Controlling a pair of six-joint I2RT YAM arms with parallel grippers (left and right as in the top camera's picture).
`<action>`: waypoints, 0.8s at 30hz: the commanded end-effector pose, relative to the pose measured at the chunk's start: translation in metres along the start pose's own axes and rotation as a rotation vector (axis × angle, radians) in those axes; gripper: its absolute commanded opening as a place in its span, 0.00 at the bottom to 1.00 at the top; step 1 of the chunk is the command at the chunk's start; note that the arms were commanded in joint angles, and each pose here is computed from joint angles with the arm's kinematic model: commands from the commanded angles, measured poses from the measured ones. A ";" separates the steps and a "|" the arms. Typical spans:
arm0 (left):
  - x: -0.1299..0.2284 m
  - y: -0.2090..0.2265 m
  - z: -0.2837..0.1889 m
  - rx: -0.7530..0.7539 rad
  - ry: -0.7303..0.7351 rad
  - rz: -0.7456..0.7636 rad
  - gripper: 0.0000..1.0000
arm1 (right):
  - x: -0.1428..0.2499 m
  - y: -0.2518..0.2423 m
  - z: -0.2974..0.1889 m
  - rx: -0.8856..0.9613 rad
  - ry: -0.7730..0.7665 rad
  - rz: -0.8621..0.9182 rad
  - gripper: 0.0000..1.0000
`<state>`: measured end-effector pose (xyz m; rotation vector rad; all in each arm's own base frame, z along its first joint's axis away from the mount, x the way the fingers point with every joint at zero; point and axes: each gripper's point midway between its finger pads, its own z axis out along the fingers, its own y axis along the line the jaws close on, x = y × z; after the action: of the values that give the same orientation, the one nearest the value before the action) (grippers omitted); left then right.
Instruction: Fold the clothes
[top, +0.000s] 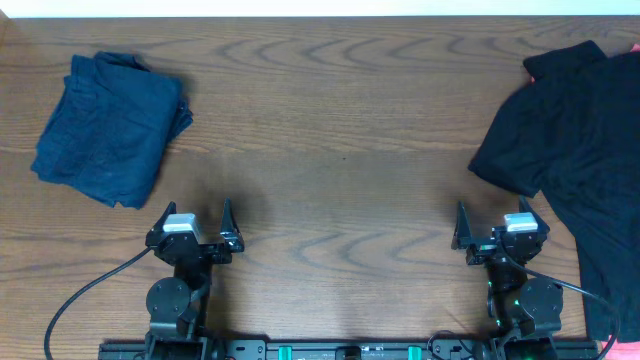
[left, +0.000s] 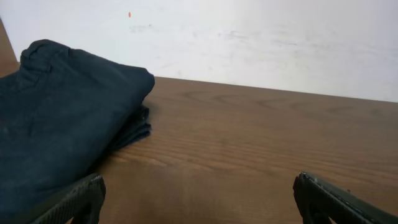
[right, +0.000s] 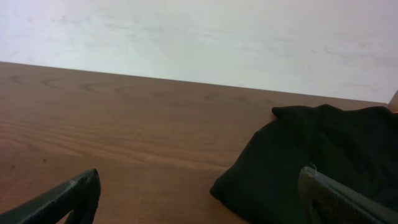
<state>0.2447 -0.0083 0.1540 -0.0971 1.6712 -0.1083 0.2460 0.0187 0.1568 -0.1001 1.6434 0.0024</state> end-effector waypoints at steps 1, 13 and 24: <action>0.016 0.006 0.001 -0.032 0.046 0.021 0.98 | 0.001 -0.004 0.000 0.016 0.004 -0.008 0.99; 0.017 0.006 0.001 -0.029 0.050 0.016 0.98 | -0.003 0.007 0.000 -0.048 -0.012 0.010 0.99; 0.014 -0.007 -0.005 0.018 0.212 -0.046 0.98 | 0.003 0.004 0.001 -0.027 0.095 0.116 0.99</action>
<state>0.2379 -0.0143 0.1289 -0.0905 1.8528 -0.1389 0.2453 0.0308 0.1451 -0.0972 1.7122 0.1133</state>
